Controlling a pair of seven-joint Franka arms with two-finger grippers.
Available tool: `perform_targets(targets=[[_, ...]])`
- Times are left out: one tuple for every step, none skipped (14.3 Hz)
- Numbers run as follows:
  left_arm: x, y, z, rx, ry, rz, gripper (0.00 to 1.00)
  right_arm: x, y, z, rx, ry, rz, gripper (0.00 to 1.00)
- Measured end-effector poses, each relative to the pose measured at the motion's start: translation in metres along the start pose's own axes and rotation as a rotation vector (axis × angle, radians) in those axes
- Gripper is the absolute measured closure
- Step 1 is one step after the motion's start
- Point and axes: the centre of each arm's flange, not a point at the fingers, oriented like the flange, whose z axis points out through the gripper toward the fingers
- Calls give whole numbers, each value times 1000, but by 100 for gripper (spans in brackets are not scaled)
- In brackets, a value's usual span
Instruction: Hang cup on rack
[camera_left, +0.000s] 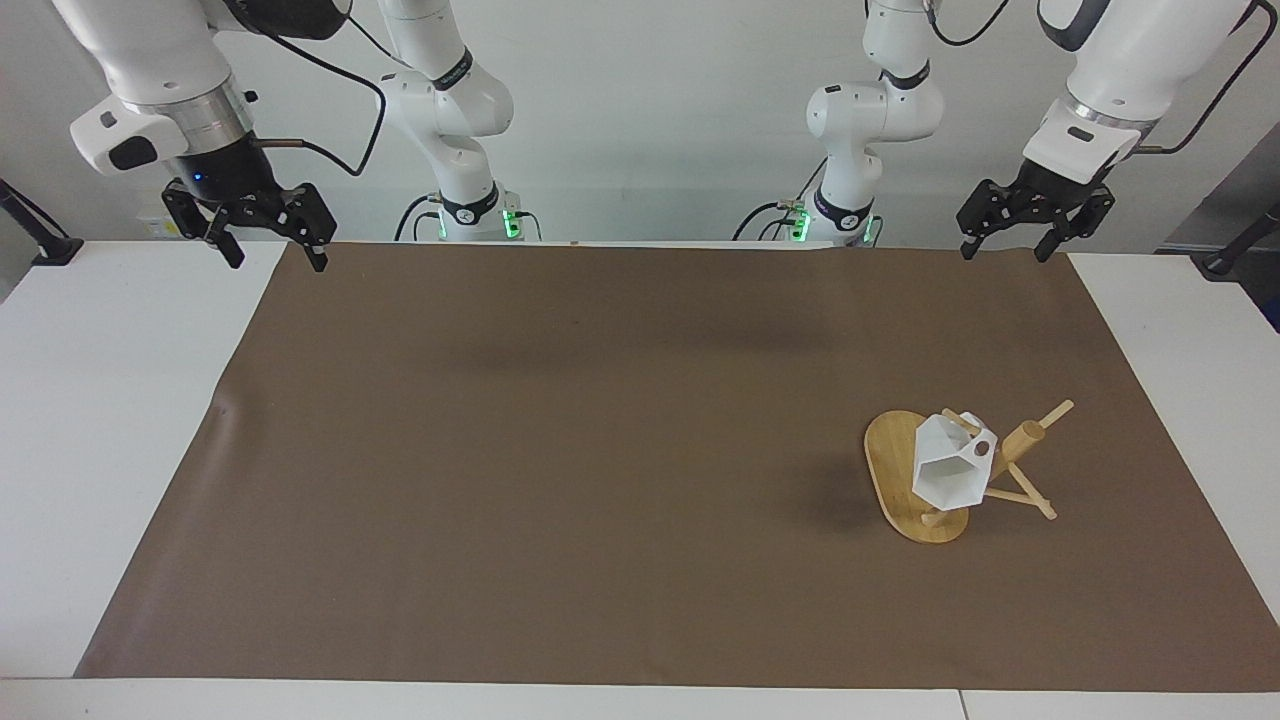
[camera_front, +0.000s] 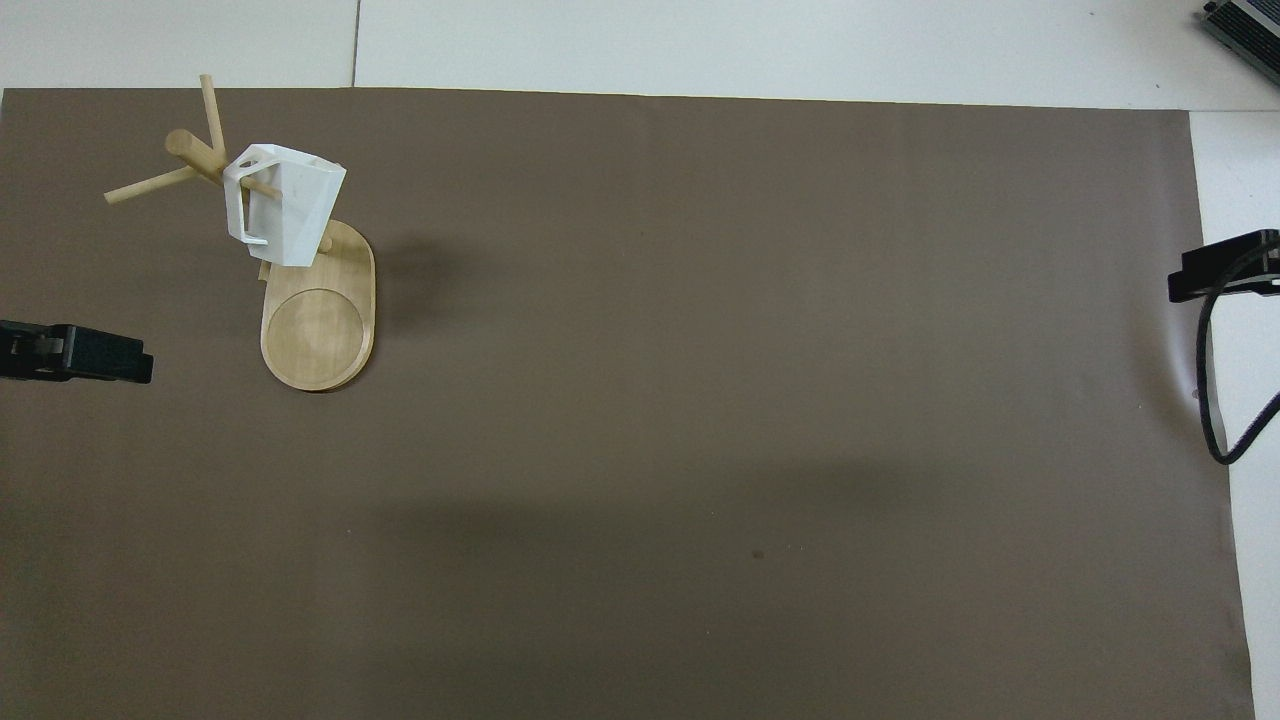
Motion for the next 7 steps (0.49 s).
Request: perform_targets(targets=[[0,0,0,0,0,0,0,0,0,0,0,3,0,0],[0,0,0,0,0,0,0,1,1,-1,0,8,1,0],[0,0,0,0,0,0,0,1,1,-1,-1,12,2,0],[0,0,0,0,0,0,0,1,1,-1,-1,13,2,0],[0,0,0,0,0,0,0,1,1,0,-1,12,2,0],[0,0,0,0,0,0,0,1,1,0,-1,11,2,0],[0,0,0,0,0,0,0,1,1,1,0,10,2,0]])
